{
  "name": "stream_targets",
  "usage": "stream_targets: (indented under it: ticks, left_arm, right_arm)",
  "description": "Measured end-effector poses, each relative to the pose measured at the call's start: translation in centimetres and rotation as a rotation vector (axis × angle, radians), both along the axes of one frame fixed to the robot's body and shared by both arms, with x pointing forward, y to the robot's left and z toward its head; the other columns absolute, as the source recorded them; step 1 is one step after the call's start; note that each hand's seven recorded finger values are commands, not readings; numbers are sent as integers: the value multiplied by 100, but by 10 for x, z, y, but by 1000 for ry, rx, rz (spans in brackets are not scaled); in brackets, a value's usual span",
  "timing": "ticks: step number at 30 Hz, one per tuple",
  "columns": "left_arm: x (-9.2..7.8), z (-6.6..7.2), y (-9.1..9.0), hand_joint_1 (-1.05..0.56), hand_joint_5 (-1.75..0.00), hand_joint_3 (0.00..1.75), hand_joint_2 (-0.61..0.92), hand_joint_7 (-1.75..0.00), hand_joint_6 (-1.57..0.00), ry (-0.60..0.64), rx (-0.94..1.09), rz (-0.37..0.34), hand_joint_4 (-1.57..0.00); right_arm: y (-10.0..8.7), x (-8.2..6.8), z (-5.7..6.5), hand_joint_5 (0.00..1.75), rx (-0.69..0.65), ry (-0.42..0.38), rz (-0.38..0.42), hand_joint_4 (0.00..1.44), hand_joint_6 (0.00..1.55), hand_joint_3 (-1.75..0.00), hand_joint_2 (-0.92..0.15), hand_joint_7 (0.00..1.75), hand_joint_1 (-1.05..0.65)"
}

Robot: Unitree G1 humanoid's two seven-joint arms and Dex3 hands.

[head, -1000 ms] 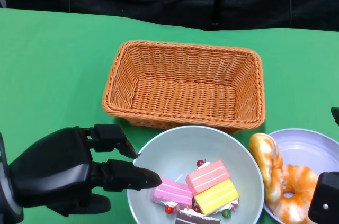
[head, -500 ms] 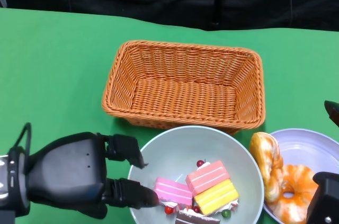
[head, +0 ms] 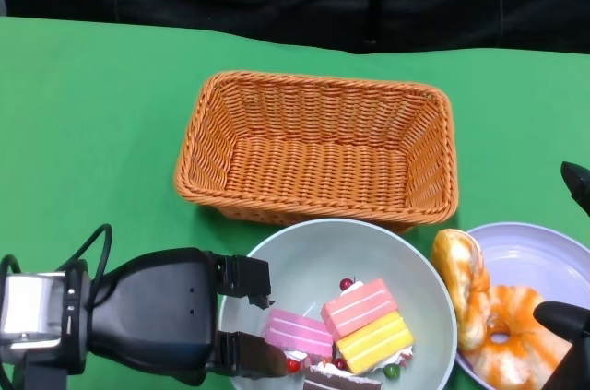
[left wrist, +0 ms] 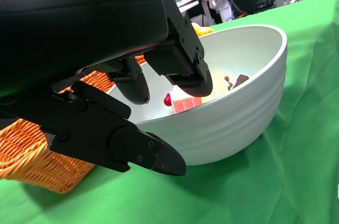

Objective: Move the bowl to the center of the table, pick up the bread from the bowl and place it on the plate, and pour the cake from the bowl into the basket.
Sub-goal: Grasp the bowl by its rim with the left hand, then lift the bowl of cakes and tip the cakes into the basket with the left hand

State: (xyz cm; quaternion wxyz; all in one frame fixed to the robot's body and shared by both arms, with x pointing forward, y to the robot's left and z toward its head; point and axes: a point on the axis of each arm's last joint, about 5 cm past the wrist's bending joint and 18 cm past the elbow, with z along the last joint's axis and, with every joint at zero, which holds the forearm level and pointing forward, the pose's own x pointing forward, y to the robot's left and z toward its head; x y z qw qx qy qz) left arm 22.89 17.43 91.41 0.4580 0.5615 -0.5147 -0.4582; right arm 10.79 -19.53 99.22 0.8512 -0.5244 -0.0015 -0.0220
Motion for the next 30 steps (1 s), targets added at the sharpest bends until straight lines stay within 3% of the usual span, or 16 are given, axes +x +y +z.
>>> stream_targets:
  ticks: [4,10,13,14,16,18,23,26,27,30]
  left_arm:
    - [5,-11,-5,-46,-99,0,83,-7,-85,-19,41,-33,-46]
    - [17,-24,-13,-41,-116,0,83,-16,-105,-38,-6,-87,-62]
    - [18,-31,-14,-40,-120,0,83,-16,-106,-36,-2,-105,-62]
    - [19,-34,-14,-42,-138,0,84,-23,-107,-31,-2,-112,-59]
    - [19,-40,-16,-43,-150,0,85,-45,-98,-21,-7,-130,-57]
    - [21,-45,-20,-46,-169,0,86,-75,-94,-28,-47,-162,-74]
    - [25,-48,-25,-43,-175,1,90,-113,-85,-55,-200,-212,-89]
    - [25,-46,-21,-41,-175,1,91,-121,-82,-44,-221,-210,-91]
    - [24,-45,-18,-39,-175,6,91,-133,-78,-39,-225,-207,-92]
    - [21,-31,-8,-36,-175,8,90,-141,-77,-21,-250,-202,-92]
  right_arm:
    - [3,-2,5,66,33,-45,14,16,13,-32,-92,9,-65]
    - [5,-4,8,70,81,-99,12,13,17,-30,-92,12,-63]
    - [6,-4,8,71,84,-114,12,13,17,-30,-92,12,-63]
    - [5,-4,8,73,93,-119,8,14,20,-28,-92,14,-61]
    - [7,-5,8,74,128,-142,6,15,21,-27,-92,14,-60]
    - [9,-5,8,77,156,-173,12,18,25,-26,-92,17,-57]
    - [11,-6,8,82,190,-230,26,25,31,-25,-92,21,-54]
    - [11,-7,7,83,199,-234,19,27,32,-25,-92,22,-53]
    - [11,-7,7,85,205,-238,20,30,35,-24,-92,24,-52]
    - [13,-9,6,88,246,-259,17,33,39,-25,-92,26,-51]
